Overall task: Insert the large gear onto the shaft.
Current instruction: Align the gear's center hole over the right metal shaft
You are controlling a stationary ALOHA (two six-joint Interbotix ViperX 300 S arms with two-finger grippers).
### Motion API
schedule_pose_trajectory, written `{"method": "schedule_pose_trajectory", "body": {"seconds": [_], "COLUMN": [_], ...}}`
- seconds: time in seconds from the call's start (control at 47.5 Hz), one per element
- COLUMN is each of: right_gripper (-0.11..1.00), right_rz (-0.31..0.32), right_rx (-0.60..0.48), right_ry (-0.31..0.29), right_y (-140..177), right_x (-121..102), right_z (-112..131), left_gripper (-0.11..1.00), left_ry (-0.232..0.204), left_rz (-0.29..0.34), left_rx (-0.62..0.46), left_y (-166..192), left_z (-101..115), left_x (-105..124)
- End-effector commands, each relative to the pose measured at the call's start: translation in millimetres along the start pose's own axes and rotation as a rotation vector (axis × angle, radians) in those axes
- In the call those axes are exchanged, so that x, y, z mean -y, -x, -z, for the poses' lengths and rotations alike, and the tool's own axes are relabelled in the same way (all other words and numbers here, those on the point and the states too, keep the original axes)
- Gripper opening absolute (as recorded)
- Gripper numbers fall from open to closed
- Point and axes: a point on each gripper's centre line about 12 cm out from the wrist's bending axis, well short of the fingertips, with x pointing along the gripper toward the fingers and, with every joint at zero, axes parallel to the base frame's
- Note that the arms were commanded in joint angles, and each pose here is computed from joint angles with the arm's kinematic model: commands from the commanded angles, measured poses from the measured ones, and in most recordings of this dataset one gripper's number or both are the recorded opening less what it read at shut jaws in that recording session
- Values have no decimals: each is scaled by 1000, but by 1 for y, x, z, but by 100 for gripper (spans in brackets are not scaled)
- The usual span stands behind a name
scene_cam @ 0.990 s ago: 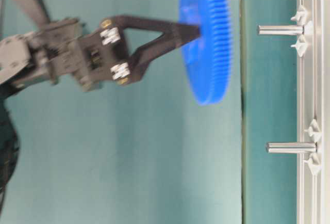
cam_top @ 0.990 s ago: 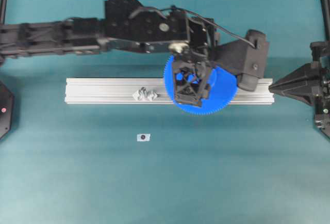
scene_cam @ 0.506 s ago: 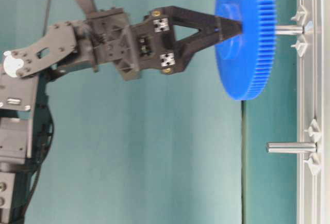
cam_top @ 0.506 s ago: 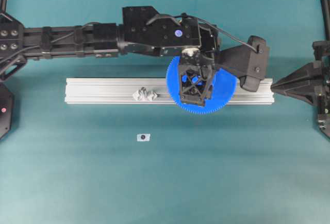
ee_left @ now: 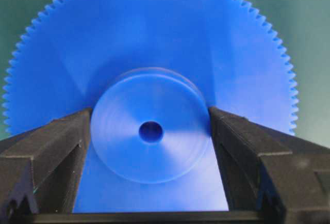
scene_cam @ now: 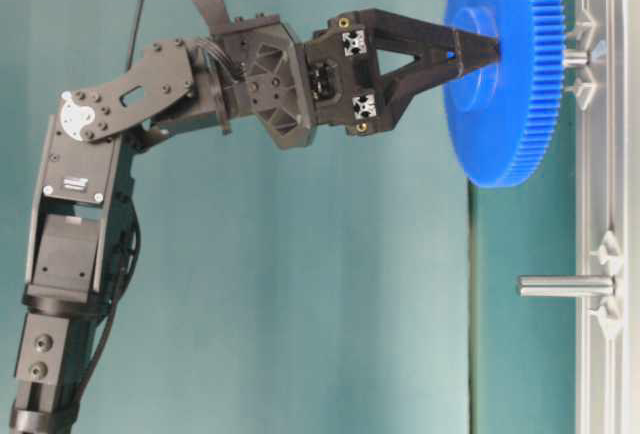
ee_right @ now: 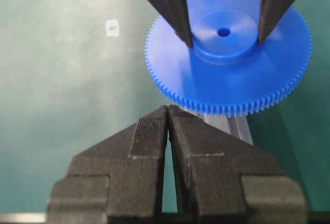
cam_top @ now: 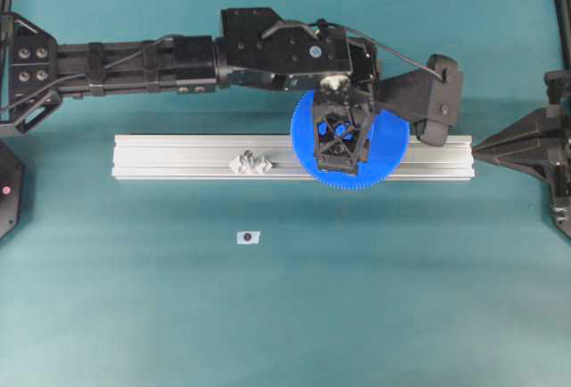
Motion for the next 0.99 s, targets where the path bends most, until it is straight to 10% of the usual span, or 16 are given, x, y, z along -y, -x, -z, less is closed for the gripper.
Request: {"method": "schedule_pose_trajectory", "body": {"seconds": [0.0, 0.969], "right_gripper": [12, 12], "right_rz": [1, 1], "right_rx": [11, 13], "right_ry": [-15, -27], "right_y": [1, 2], "right_x": [0, -1], "right_z": [-6, -8], "left_gripper": [77, 77], "left_ry": [10, 35], "left_rz": [-19, -23], "left_rx": [40, 27], "left_y": [13, 6], "left_z": [-1, 17], "left_x": [-8, -11]}}
